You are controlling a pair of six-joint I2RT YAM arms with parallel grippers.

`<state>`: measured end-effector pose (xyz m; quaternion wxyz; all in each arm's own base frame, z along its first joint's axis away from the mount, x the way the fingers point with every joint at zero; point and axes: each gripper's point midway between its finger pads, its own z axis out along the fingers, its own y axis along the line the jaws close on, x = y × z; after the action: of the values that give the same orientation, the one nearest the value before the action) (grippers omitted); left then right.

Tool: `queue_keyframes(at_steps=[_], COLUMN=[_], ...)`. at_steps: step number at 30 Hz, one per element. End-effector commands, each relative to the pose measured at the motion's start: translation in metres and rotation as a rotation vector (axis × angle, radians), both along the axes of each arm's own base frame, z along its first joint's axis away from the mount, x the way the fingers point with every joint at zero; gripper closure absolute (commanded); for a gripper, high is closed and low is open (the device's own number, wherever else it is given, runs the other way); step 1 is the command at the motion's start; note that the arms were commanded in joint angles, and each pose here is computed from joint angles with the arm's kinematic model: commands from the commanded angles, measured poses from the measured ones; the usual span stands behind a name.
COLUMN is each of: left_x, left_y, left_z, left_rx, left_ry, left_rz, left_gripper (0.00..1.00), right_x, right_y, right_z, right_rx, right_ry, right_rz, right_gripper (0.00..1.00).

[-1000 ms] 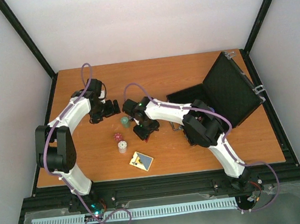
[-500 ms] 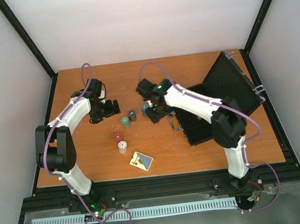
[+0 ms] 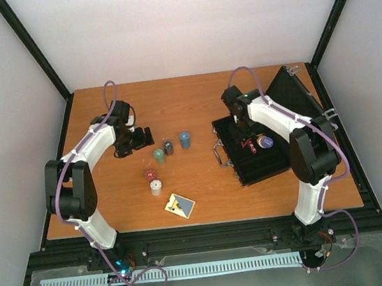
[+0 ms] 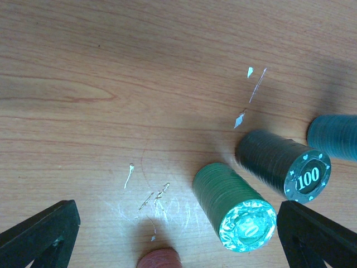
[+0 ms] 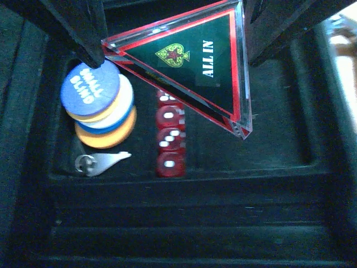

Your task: Pack up texas hold em set

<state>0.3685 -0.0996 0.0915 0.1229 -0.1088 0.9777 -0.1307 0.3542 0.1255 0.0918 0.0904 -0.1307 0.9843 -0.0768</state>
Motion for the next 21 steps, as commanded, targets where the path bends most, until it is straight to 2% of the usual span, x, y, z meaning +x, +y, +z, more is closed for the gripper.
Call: queue_keyframes(at_steps=[1, 11, 21], left_x=[0.008, 0.011, 0.013], left_y=[-0.001, -0.003, -0.003], left_z=[0.006, -0.001, -0.005], left_rx=[-0.021, -0.024, -0.021], left_ry=[-0.024, -0.003, 0.007], left_rz=[0.015, 0.013, 0.015], left_gripper=[0.0, 0.0, 0.0], right_x=[0.011, 0.008, 0.005], right_y=[-0.034, -0.072, -0.087], right_z=[0.007, -0.009, -0.021], right_rx=[-0.027, -0.044, -0.018], right_ry=[-0.049, -0.002, 0.037], right_rz=[-0.043, -0.078, -0.101], right_gripper=[0.39, 0.38, 0.37])
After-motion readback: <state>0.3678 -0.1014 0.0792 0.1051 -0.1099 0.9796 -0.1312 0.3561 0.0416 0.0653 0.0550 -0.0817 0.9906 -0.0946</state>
